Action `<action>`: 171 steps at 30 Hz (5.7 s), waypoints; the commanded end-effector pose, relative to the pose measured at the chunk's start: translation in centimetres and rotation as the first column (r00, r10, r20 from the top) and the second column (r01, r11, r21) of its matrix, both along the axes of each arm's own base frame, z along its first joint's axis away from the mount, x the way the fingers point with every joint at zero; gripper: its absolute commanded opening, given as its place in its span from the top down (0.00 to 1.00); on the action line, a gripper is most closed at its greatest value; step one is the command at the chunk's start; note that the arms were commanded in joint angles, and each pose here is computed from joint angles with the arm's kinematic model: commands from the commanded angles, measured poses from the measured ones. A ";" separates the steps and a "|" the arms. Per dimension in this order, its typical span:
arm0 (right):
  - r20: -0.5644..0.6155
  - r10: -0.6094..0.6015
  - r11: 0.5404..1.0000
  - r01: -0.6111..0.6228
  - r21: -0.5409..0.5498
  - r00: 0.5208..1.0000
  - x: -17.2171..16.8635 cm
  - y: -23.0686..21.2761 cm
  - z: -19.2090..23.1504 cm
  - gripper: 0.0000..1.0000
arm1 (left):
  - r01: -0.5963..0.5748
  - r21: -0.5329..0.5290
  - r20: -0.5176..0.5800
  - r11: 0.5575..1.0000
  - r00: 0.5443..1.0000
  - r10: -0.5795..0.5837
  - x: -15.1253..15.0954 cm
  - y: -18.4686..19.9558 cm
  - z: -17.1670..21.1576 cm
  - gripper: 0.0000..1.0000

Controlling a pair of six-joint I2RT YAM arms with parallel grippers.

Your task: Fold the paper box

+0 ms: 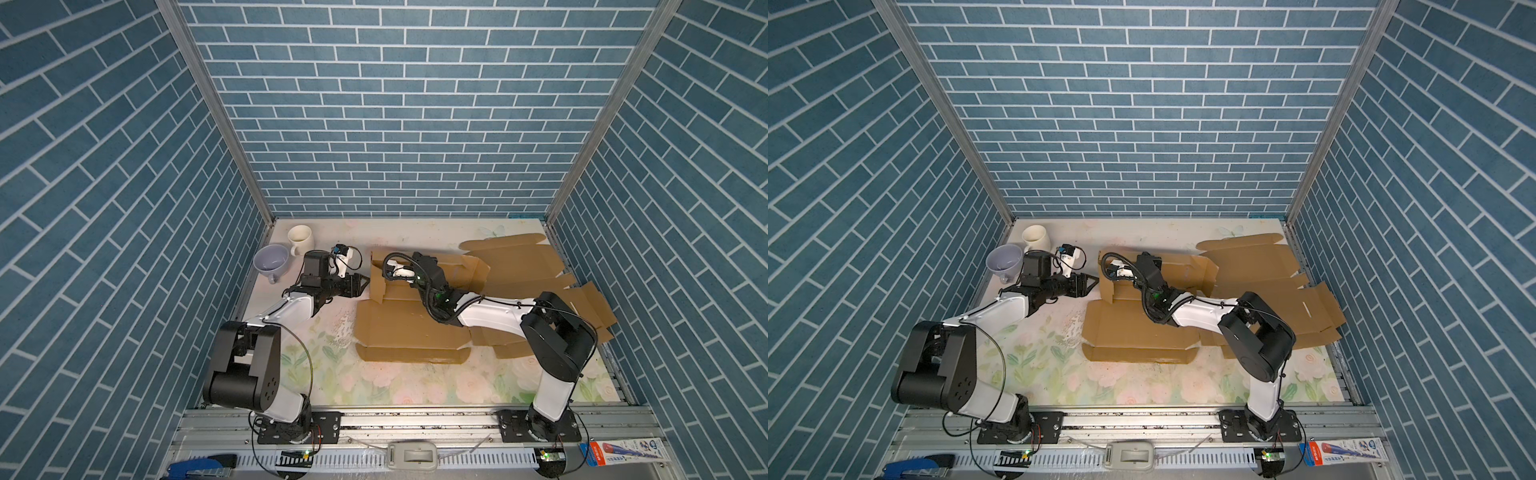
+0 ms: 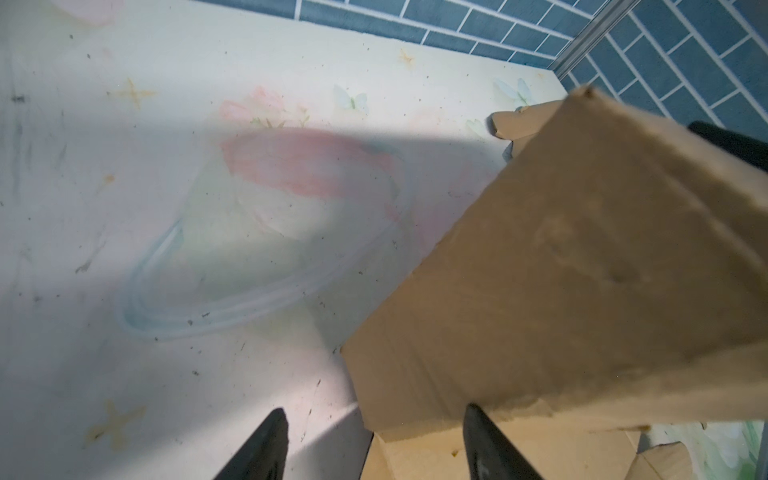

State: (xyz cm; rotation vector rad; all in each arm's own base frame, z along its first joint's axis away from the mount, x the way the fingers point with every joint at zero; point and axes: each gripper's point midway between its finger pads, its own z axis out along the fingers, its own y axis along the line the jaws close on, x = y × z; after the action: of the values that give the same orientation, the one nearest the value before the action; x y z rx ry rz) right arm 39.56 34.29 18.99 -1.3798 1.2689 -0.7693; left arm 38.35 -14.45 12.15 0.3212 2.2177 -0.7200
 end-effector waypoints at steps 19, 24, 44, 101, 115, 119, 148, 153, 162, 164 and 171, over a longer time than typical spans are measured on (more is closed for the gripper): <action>-0.060 0.046 0.999 -0.045 0.010 0.997 -1.2 0.5 -0.2 1.00 | 0.080 0.110 0.024 0.991 0.996 -0.084 -2.5 -2.2 -0.6 0.33; -0.063 0.051 0.999 -0.050 0.009 0.997 -1.2 0.7 -0.4 1.00 | 0.142 0.122 -0.057 0.982 0.989 -0.136 -3.9 -2.9 -1.6 0.40; -0.082 0.043 0.999 -0.043 0.008 0.996 -1.5 0.6 -0.7 1.00 | -0.031 0.149 0.213 0.988 0.977 -0.001 0.7 -2.8 -0.2 0.43; -0.950 -0.049 0.597 0.771 0.220 0.309 -5.2 -5.4 -1.8 0.44 | -0.424 0.402 0.534 0.812 0.829 0.168 -0.7 -1.1 -2.7 1.00; -0.940 0.158 0.454 0.823 0.342 0.303 -6.1 -7.3 5.4 0.37 | -0.501 0.405 0.544 0.765 0.805 0.239 -1.6 0.3 -3.2 1.00; -0.971 0.119 0.353 0.905 0.238 0.209 -7.8 -10.5 4.8 0.34 | -0.519 0.406 0.555 0.752 0.794 0.248 -2.2 0.5 -3.3 1.00; -0.884 0.467 0.165 0.980 0.109 0.020 -5.6 -8.9 0.0 0.53 | -0.539 0.416 0.558 0.733 0.787 0.262 -2.2 0.8 -3.0 1.00; -0.886 0.453 0.138 0.975 0.175 0.096 -5.5 -12.7 1.6 0.44 | -0.538 0.420 0.553 0.731 0.790 0.264 -2.2 0.8 -3.0 1.00; -0.947 0.079 -0.042 0.950 0.308 0.311 -2.8 -25.9 1.3 0.57 | -0.531 0.433 0.547 0.729 0.797 0.255 -2.0 0.6 -3.3 1.00; -0.943 -0.016 -0.027 0.943 0.332 0.332 -1.6 -27.8 -0.4 0.65 | -0.528 0.439 0.545 0.727 0.800 0.252 -1.9 0.5 -3.4 1.00; -0.872 0.128 0.043 0.876 0.481 0.472 2.8 -24.5 -3.0 0.68 | -0.525 0.448 0.537 0.724 0.805 0.251 -1.8 0.5 -3.5 1.00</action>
State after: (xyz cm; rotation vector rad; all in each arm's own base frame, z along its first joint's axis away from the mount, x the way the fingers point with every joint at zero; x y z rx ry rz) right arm 40.05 8.70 16.11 0.1790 2.4764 0.5166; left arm 36.84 -14.27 10.07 0.1939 1.8546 0.2164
